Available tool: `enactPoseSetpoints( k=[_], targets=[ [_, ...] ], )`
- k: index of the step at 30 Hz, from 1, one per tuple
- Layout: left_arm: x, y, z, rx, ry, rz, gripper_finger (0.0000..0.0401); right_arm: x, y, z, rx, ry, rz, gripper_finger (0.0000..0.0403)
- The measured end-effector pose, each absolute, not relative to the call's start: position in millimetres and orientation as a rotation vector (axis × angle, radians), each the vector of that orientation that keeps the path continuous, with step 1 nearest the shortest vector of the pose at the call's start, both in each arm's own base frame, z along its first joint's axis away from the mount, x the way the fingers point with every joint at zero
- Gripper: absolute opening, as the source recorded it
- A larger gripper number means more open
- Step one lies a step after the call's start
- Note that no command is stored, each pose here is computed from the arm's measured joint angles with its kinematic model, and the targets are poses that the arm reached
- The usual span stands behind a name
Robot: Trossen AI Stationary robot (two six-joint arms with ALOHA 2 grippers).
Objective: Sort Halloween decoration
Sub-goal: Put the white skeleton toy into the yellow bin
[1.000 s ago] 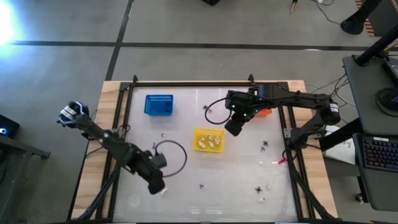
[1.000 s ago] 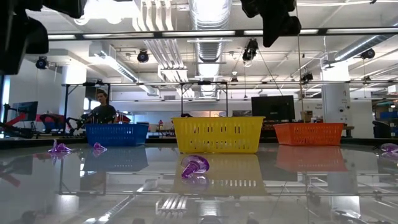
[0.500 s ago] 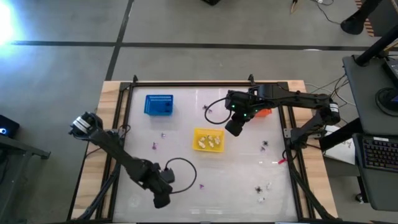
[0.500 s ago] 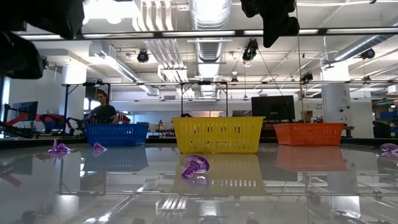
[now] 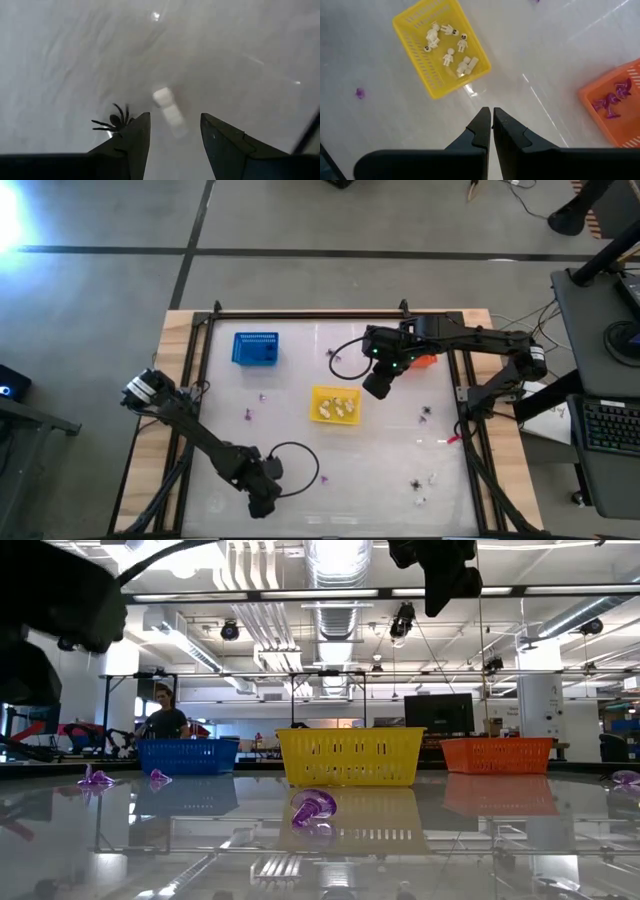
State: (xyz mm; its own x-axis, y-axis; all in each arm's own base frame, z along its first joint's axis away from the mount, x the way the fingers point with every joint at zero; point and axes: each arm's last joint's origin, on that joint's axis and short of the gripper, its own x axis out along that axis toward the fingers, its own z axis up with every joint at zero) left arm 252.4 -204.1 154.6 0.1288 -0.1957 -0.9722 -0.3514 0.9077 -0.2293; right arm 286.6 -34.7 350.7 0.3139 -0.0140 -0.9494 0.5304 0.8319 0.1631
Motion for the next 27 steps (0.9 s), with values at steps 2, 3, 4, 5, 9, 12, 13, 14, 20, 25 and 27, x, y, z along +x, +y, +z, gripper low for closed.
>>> enactPoseSetpoints(
  k=[2, 3, 4, 5, 9, 12, 13, 14, 20, 25, 27],
  targets=[
    [251.0, -203.0, 150.1, -0.456, 1.467, 0.137, 0.0157, 286.6, -34.7, 350.7, 0.500, 1.209, -0.379, 0.0013],
    [250.6, -202.6, 149.1, -0.457, 1.469, 0.141, 0.0157, 286.6, -34.7, 350.7, 0.500, 1.209, -0.379, 0.0013],
    [250.5, -202.4, 148.6, -0.458, 1.469, 0.141, 0.0157, 286.6, -34.7, 350.7, 0.499, 1.209, -0.378, 0.0013],
    [250.4, -202.4, 148.3, -0.459, 1.468, 0.140, 0.0157, 286.5, -34.7, 350.7, 0.497, 1.210, -0.377, 0.0013],
    [251.0, -202.0, 148.1, -0.463, 1.464, 0.142, 0.0149, 286.3, -34.7, 350.6, 0.489, 1.213, -0.372, 0.0013],
    [251.5, -201.7, 148.1, -0.468, 1.461, 0.142, 0.0130, 285.3, -34.6, 350.4, 0.487, 1.224, -0.373, 0.0013],
    [251.8, -201.9, 148.1, -0.471, 1.458, 0.141, 0.0122, 284.8, -34.5, 350.3, 0.485, 1.229, -0.372, 0.0013],
    [252.3, -202.2, 148.2, -0.475, 1.454, 0.137, 0.0112, 284.6, -34.5, 350.2, 0.482, 1.232, -0.371, 0.0013],
    [254.0, -203.5, 148.8, -0.495, 1.449, 0.114, 0.0043, 284.4, -34.5, 350.0, 0.479, 1.234, -0.370, 0.0013],
    [253.8, -203.7, 148.9, -0.499, 1.455, 0.110, 0.0007, 284.4, -34.5, 350.0, 0.476, 1.235, -0.368, 0.0013],
    [253.7, -203.6, 149.3, -0.499, 1.454, 0.109, 0.0008, 284.4, -34.5, 350.0, 0.476, 1.235, -0.368, 0.0013]
  ],
)
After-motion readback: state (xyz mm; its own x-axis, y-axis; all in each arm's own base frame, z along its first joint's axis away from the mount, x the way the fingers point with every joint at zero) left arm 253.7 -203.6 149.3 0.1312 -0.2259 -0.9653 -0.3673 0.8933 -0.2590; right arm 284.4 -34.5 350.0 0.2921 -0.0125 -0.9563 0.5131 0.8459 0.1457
